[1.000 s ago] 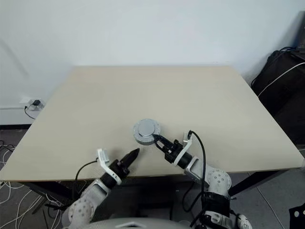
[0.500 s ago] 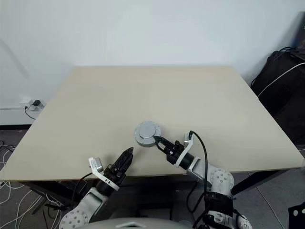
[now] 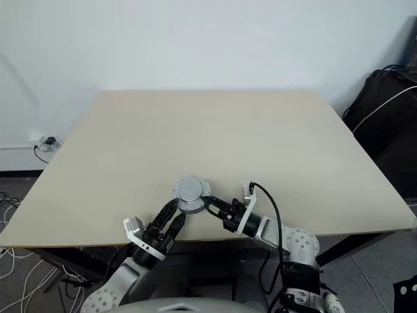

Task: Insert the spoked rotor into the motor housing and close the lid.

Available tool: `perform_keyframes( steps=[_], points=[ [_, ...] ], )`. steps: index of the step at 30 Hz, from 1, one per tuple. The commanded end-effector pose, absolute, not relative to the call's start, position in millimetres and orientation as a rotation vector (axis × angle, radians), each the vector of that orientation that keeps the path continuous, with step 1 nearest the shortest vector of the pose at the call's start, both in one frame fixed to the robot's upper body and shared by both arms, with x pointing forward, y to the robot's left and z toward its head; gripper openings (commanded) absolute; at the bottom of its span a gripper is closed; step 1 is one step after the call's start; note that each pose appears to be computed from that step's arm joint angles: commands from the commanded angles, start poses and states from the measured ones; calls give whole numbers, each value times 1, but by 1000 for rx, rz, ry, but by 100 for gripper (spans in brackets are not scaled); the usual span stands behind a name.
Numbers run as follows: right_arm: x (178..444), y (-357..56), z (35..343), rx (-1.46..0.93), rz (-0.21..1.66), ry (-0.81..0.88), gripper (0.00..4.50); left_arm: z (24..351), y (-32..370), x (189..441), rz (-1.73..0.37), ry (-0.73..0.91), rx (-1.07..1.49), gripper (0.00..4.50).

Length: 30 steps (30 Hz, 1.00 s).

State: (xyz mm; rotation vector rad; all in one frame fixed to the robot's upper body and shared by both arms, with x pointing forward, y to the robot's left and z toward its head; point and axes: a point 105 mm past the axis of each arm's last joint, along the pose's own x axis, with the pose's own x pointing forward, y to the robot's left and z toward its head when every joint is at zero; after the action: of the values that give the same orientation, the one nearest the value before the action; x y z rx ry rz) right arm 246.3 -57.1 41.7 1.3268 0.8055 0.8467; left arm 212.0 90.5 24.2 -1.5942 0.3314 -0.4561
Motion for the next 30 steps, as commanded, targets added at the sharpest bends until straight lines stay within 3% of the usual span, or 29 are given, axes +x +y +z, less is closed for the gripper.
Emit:
perform_keyframes(
  steps=[1, 15, 18, 24, 30],
  points=[
    [244, -53, 64, 1330, 958, 754, 130, 41, 73, 219, -518, 272, -1682, 446],
    [240, -52, 63, 1310, 971, 775, 130, 44, 68, 224, -549, 264, -1680, 446],
    [240, -52, 64, 1308, 972, 775, 130, 43, 68, 224, -548, 264, -1685, 390],
    [239, -52, 64, 1306, 973, 772, 130, 43, 67, 224, -551, 266, -1685, 203],
    [240, -52, 66, 1271, 967, 742, 130, 43, 67, 224, -561, 273, -1678, 204]
  ],
)
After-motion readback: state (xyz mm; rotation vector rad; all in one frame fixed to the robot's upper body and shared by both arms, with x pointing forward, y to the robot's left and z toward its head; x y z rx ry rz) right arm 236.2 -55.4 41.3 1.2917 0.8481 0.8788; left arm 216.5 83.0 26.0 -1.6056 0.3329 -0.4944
